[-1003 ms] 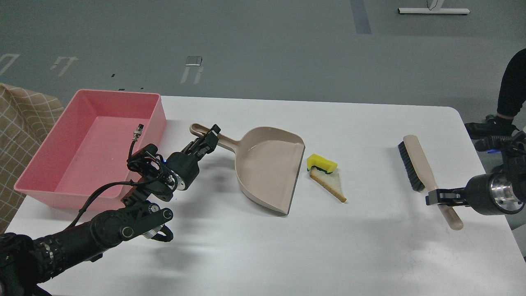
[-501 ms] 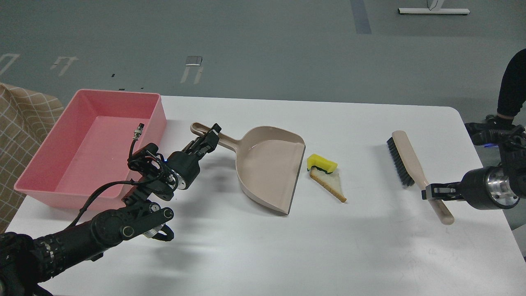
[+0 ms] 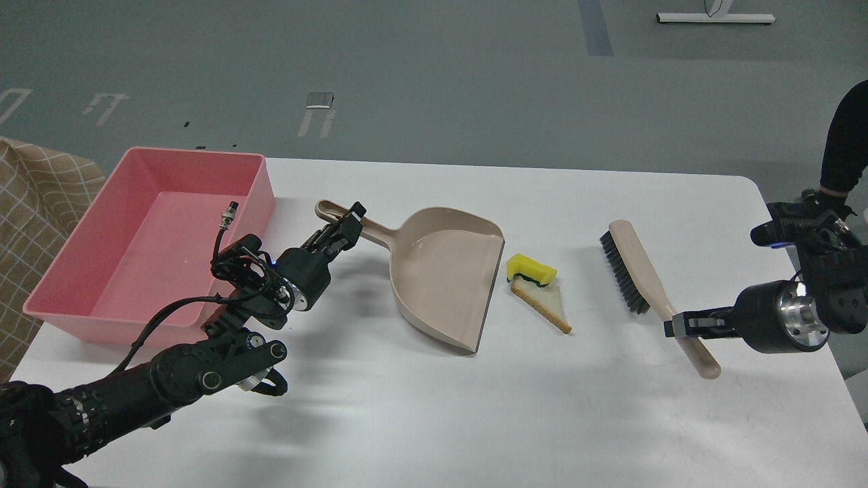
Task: Sweep and dump garbage into bin
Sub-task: 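Grasp the brush handle with the right gripper and lift it, then sweep the brush across the dustpan toward the left gripper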
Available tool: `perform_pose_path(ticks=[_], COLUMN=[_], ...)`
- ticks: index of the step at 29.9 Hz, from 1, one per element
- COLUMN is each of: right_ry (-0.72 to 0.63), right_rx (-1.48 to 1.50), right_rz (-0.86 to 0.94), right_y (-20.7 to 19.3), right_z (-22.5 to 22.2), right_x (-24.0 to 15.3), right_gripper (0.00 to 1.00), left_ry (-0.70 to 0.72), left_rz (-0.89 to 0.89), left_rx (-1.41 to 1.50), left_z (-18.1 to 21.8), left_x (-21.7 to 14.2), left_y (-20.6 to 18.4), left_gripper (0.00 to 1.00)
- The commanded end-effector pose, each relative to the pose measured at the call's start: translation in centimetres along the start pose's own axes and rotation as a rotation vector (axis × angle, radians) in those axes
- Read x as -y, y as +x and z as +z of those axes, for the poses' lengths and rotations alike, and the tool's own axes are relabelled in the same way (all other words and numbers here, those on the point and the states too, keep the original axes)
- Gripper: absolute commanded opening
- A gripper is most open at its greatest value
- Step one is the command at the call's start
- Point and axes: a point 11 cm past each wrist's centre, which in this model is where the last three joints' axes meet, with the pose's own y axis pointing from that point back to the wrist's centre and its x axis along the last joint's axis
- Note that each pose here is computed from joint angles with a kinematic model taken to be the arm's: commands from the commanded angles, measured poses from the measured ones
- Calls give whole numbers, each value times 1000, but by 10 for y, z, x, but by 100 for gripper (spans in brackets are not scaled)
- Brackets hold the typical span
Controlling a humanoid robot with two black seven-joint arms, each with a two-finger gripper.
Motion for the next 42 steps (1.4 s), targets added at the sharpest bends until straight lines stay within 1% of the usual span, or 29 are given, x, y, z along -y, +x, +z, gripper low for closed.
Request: perform_pose_path(ticks=[1,4,7,15,25,35,42], right_ry=[-1,4,27,104,188,295,405], right_rx=[2,9,-4,-43,-40,-28,29], right_rz=[-14,-27,-53,-114,-165,-104,-65], right_y=[-5,-10,-15,-23,-25,3,22], right_z=[1,0,-10,-49,-92,-138,-171], right_x=[2,7,17,46,71,84,81], right_gripper=[0,0,0,0,0,0,0], left_ry=[-2,-3,-2,-3,-5,-5,-5], left_rz=[-1,-2,-3,2,2,2,2], left_rx=[-2,-4,-2,4,3,3,6], left_z=[1,2,1,1,2,2,1], left_x=[0,1,0,1,2,2,1], left_y=[-1,-2,-2,2,2,2,2], left_gripper=[0,0,0,0,0,0,0])
